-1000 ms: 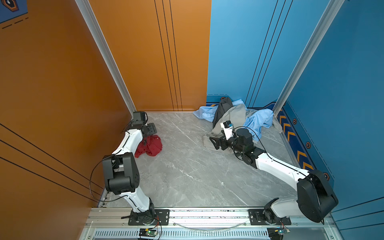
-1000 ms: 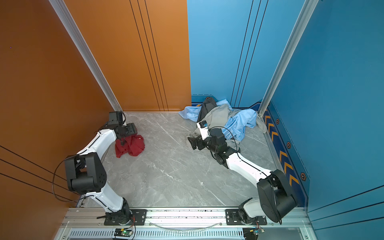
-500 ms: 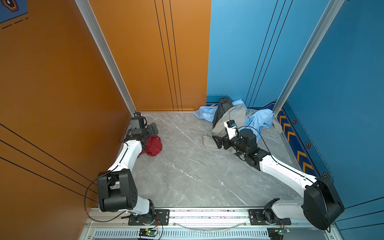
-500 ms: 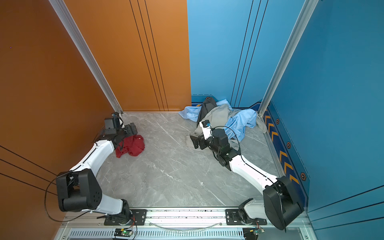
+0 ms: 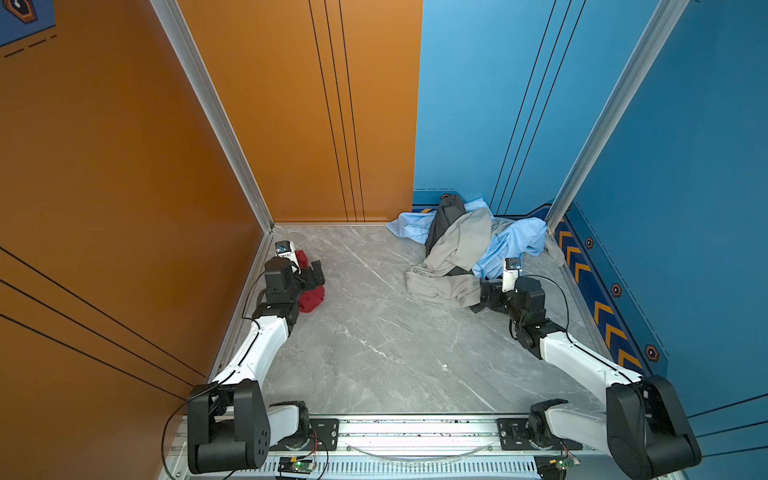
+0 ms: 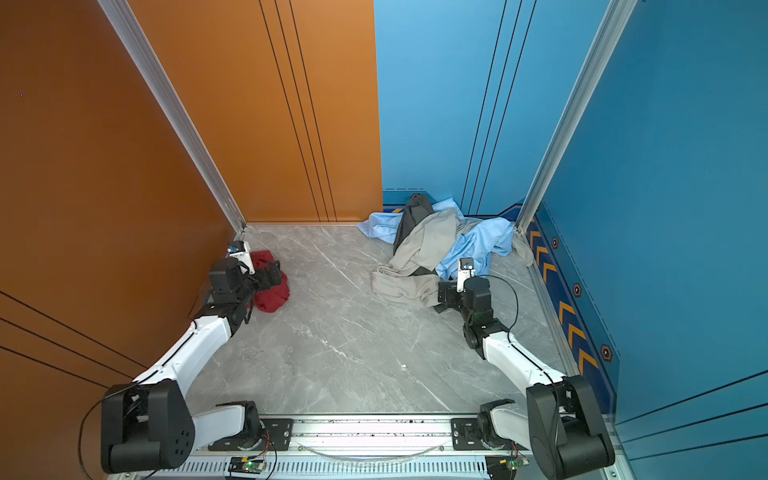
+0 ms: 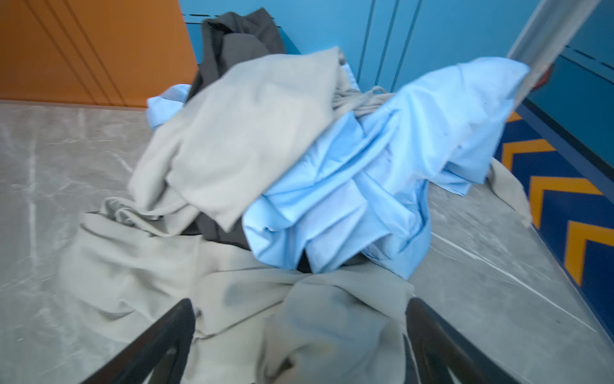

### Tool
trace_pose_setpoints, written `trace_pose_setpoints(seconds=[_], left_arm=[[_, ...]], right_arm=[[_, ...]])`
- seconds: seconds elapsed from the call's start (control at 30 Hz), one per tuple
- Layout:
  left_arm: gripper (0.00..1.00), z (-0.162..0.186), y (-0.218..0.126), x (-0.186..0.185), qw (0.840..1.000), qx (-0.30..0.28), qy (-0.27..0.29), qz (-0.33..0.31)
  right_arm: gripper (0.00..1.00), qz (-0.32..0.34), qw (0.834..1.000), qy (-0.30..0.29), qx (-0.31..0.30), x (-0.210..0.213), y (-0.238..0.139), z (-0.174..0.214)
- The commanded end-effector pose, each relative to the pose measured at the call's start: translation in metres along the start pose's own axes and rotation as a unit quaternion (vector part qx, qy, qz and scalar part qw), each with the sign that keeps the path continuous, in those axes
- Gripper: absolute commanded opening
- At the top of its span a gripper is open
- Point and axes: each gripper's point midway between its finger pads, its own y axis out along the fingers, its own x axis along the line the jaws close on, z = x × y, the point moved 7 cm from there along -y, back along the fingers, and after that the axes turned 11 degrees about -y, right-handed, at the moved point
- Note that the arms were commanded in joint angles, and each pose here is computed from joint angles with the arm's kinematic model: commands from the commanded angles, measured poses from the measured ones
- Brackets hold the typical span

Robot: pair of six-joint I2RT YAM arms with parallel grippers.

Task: Pick out a specific cloth from the pile

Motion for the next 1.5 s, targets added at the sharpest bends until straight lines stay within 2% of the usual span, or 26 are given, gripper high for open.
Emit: trace_pose_setpoints(seconds=[0.0, 0.2, 0.57, 0.7, 0.73, 0.87, 1.0, 1.07, 1.47], left_arm=[[0.98, 0.019, 0.008, 0.007, 1.0, -0.011, 0.018, -0.001], [0.98, 0.044, 0.021, 0.022, 0.999, -0.004, 0.04, -0.028], [0.98, 0.076, 0.038, 0.025, 0.998, -0.014, 0.065, 0.011], [0.98, 0.094, 0.029, 0.03, 0.995, -0.064, 0.076, -0.02], [0.98, 0.092, 0.03, 0.03, 0.994, -0.081, 0.075, -0.018], [0.98, 0.093, 0.03, 0.031, 0.994, -0.074, 0.073, -0.023], [0.98, 0.092, 0.036, 0.024, 0.993, -0.066, 0.094, -0.039], [0.98, 0.093, 0.038, 0.019, 0.991, -0.062, 0.112, -0.05], [0.98, 0.094, 0.037, 0.019, 0.991, -0.062, 0.11, -0.05]], right_arm=[[1.0, 0.059, 0.998, 0.021, -0.029, -0.02, -0.001, -0.001], [1.0, 0.094, 0.994, 0.041, -0.029, -0.04, 0.002, 0.017], [1.0, 0.098, 0.993, 0.057, -0.032, -0.047, 0.015, 0.049], [1.0, 0.08, 0.995, 0.043, -0.051, -0.036, 0.02, 0.058], [1.0, 0.081, 0.995, 0.04, -0.05, -0.035, 0.02, 0.059], [1.0, 0.087, 0.994, 0.034, -0.059, -0.032, 0.022, 0.064], [1.0, 0.082, 0.996, 0.04, 0.005, -0.038, 0.04, 0.059], [1.0, 0.082, 0.995, 0.048, -0.005, -0.04, 0.041, 0.06], [1.0, 0.088, 0.996, 0.035, -0.005, -0.035, 0.039, 0.059]])
